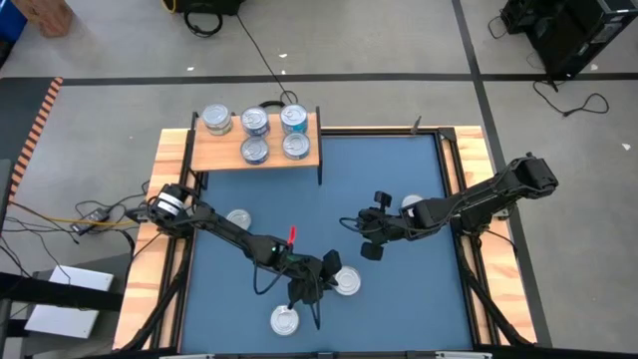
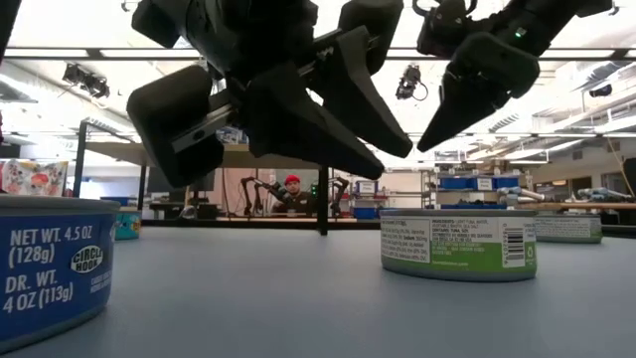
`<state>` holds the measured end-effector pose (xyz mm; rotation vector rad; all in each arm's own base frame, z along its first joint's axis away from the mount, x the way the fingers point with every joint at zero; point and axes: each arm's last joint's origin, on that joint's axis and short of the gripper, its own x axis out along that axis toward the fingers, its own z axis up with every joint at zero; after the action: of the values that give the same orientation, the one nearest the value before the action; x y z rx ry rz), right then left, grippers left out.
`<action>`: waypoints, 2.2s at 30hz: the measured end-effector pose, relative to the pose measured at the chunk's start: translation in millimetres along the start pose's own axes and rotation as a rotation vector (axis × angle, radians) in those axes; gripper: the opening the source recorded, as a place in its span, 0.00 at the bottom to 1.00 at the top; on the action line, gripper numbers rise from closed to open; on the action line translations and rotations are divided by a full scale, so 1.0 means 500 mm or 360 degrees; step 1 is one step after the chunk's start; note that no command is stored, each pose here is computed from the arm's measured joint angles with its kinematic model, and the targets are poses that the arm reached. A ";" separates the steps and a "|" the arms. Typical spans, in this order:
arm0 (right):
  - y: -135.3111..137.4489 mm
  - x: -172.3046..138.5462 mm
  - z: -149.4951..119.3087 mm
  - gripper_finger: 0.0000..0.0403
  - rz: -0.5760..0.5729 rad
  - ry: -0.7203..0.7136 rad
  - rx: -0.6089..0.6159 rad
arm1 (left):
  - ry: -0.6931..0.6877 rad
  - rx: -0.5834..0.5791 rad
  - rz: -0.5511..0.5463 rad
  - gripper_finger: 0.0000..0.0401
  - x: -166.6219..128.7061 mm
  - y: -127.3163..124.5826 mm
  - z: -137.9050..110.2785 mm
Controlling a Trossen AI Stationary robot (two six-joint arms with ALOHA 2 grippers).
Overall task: Stack canned seafood by type on shelf
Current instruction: Put the green white tuna can on the shelf aligned with the other green white tuna cans
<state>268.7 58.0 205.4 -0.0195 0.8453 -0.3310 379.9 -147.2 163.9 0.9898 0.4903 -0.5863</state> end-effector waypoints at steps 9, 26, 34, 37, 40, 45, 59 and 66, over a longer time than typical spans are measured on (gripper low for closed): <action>0.001 0.000 0.003 0.25 0.0001 -0.0020 -0.0032 | 0.0173 0.0089 0.0057 0.27 0.038 -0.022 -0.022; 0.002 0.000 0.008 0.25 0.0014 -0.0060 -0.0043 | 0.0158 0.0101 0.0095 0.12 0.040 -0.020 -0.020; 0.003 0.000 0.009 0.25 0.0016 -0.0067 -0.0053 | 0.0140 0.0216 0.0080 0.13 0.040 -0.020 -0.019; 0.003 0.000 0.009 0.25 0.0016 -0.0067 -0.0053 | 0.0120 0.0215 0.0098 0.17 0.040 -0.018 -0.017; 0.003 0.000 0.009 0.25 0.0017 -0.0068 -0.0052 | 0.0080 0.0212 0.0112 0.21 0.040 -0.015 -0.013; 0.003 0.000 0.009 0.25 0.0019 -0.0072 -0.0051 | 0.0054 0.0262 0.0104 0.25 0.040 -0.015 -0.011; 0.004 0.000 0.011 0.25 0.0022 -0.0083 -0.0073 | 0.0065 0.0369 0.0102 0.25 0.046 -0.016 -0.017; 0.005 0.000 0.014 0.25 0.0036 -0.0103 -0.0067 | 0.0174 0.0421 0.0145 0.25 0.075 -0.033 -0.033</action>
<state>274.4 59.9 209.7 -0.0593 0.7878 -0.2899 395.0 -148.4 122.4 1.2945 0.4693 -0.5252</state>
